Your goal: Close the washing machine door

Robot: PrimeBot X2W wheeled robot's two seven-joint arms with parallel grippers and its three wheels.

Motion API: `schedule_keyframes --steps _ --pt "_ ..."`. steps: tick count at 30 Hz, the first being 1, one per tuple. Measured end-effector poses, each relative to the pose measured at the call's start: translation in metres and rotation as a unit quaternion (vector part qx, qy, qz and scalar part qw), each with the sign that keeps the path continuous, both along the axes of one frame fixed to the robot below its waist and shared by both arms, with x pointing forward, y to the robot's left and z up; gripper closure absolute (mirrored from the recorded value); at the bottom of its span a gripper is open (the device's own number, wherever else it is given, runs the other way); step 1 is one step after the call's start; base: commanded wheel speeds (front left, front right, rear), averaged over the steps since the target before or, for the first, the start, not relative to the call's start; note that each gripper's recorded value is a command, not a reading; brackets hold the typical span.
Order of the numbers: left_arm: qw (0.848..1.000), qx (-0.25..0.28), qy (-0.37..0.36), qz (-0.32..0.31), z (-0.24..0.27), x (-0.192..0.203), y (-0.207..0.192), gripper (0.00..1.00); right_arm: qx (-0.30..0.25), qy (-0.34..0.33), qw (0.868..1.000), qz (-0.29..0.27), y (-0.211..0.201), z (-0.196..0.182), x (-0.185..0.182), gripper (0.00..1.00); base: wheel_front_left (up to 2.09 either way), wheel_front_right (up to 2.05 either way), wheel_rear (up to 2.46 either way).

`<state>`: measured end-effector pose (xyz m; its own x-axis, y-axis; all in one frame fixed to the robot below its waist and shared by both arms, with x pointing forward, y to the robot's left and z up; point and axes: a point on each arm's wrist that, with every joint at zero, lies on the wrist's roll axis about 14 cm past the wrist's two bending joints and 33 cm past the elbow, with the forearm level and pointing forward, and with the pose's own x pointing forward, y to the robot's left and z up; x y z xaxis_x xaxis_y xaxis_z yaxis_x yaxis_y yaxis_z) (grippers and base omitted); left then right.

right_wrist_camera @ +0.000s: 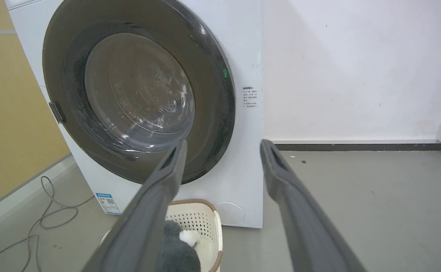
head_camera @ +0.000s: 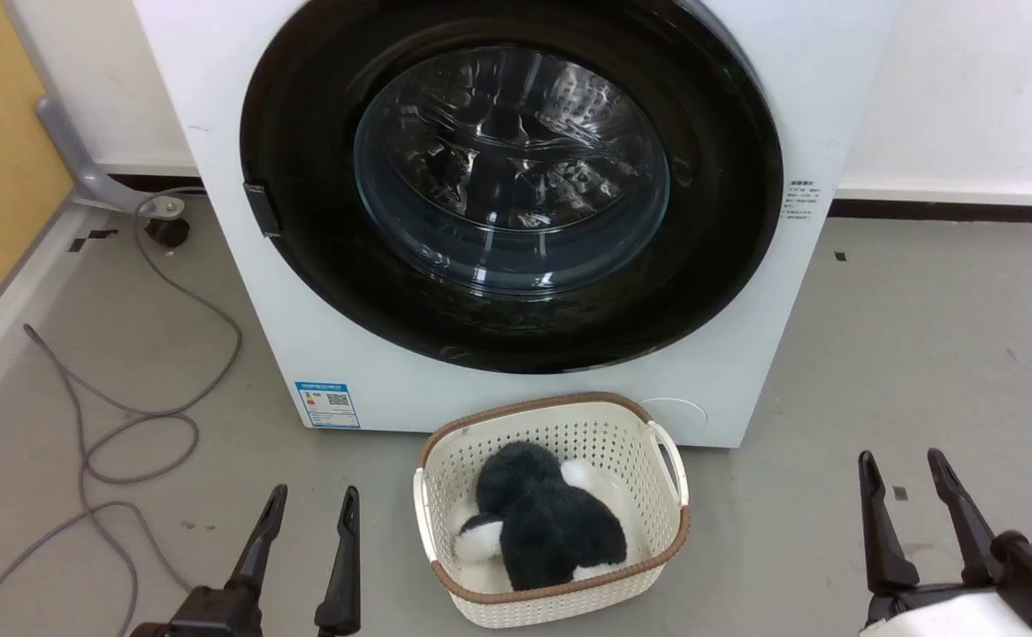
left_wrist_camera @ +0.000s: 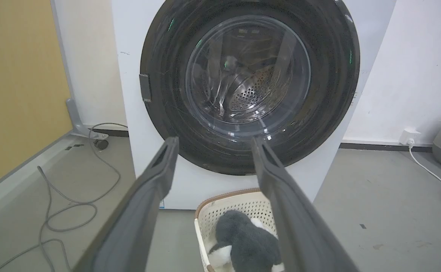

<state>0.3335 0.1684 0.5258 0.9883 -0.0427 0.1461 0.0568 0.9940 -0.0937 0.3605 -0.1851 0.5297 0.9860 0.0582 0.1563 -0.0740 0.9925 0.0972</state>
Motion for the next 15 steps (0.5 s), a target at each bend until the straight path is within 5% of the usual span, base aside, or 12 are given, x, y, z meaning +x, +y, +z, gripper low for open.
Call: schedule_keyframes --steps 14,15 --pt "1.0 -0.008 0.005 0.01 -0.003 -0.005 0.004 0.0 0.002 0.003 1.0 0.012 0.011 -0.001 -0.008 0.0 0.0 0.0 0.0" --pt "1.0 -0.008 0.005 0.012 -0.003 -0.005 0.005 1.0 0.001 0.003 1.0 0.012 0.011 -0.001 -0.008 1.0 0.0 0.0 0.0"
